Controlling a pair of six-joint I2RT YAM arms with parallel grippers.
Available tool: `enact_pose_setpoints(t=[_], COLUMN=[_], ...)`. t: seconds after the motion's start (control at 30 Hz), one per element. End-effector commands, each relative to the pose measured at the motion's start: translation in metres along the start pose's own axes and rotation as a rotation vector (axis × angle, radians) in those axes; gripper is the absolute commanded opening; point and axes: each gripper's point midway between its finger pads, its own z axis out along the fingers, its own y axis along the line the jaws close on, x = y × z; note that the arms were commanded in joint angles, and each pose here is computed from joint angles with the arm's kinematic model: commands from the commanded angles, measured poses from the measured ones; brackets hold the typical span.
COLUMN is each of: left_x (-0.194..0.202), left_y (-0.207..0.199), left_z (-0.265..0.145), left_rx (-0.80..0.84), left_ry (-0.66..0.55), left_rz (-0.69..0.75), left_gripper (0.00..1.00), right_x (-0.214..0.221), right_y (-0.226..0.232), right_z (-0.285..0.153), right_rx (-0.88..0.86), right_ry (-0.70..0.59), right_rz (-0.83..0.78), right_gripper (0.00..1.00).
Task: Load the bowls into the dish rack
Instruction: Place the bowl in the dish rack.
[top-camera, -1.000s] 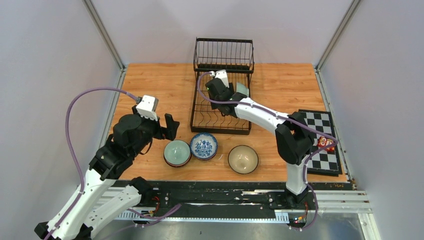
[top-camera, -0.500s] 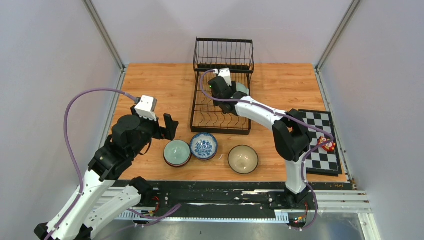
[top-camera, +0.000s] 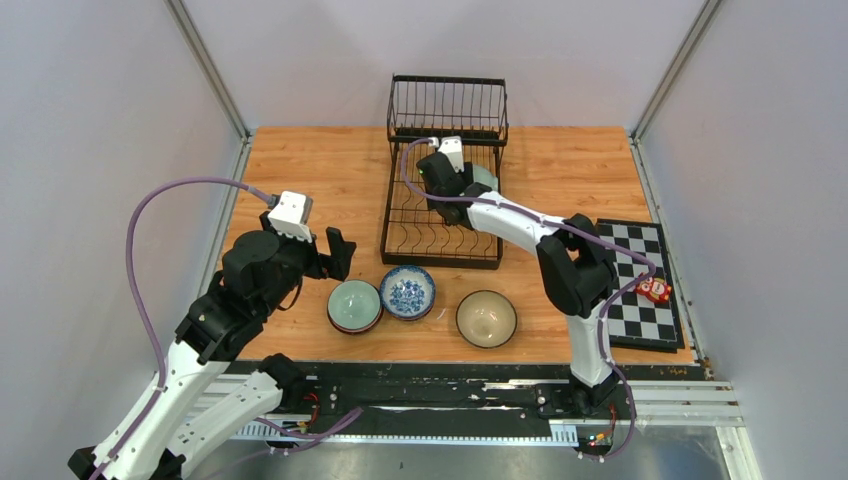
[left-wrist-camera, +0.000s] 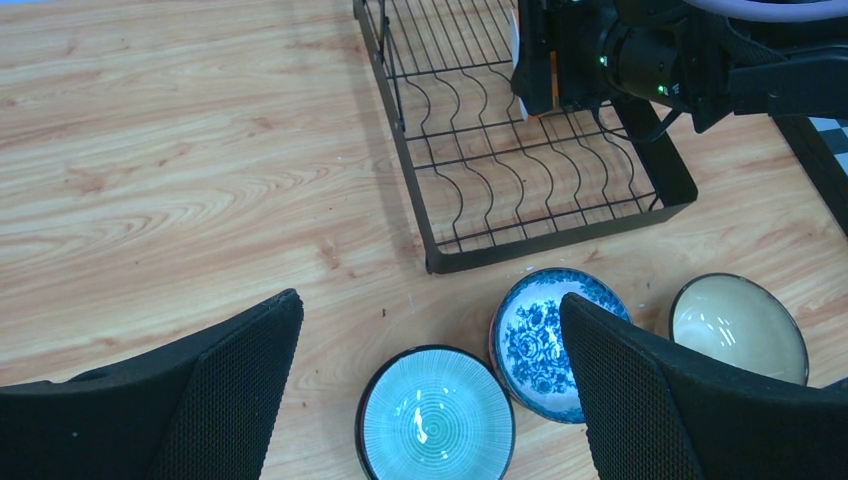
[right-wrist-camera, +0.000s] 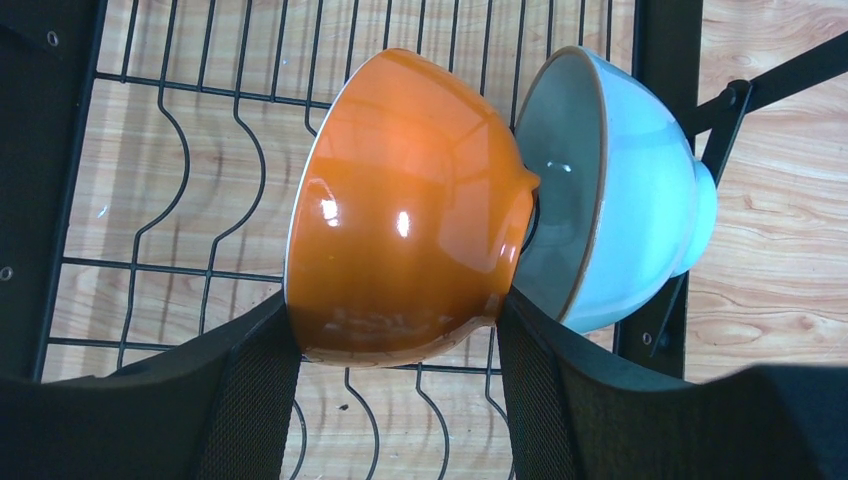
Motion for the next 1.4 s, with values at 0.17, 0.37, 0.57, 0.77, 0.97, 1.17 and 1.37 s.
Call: enact_pose_setpoints(t=[0.17, 0.37, 0.57, 0.77, 0.97, 1.17, 1.37], left_x=[0.000, 0.000, 0.000, 0.000, 0.000, 0.001, 0.001], left_y=[0.005, 0.006, 0.005, 0.005, 0.006, 0.007, 0.007], left_z=[0.000, -0.001, 0.000, -0.001, -0.001, 0.000, 0.001], left_rx=[-0.021, -0.022, -0.021, -0.022, -0.026, -0.032, -0.033], left_ry=[-0.010, -0.012, -0.011, -0.012, -0.013, -0.011, -0.009], left_rz=[0.009, 0.009, 0.009, 0.009, 0.010, 0.010, 0.009], left_gripper=[1.00, 1.00, 1.00, 1.00, 1.00, 1.00, 1.00], right_x=[0.013, 0.016, 0.019, 0.015, 0.005, -0.003, -0.010], right_y=[-0.001, -0.005, -0.010, -0.012, -0.012, -0.010, -0.007], right_z=[0.022, 0.022, 0.018, 0.012, 0.002, -0.014, -0.037], right_rx=[0.003, 0.015, 0.028, 0.026, 0.005, -0.025, -0.065], right_ry=[0.048, 0.054, 0.054, 0.047, 0.029, 0.009, -0.007], right_rz=[0.032, 0.035, 0.037, 0.045, 0.058, 0.067, 0.071], right_gripper=[0.09, 0.44, 0.70, 0.87, 0.91, 0.91, 0.91])
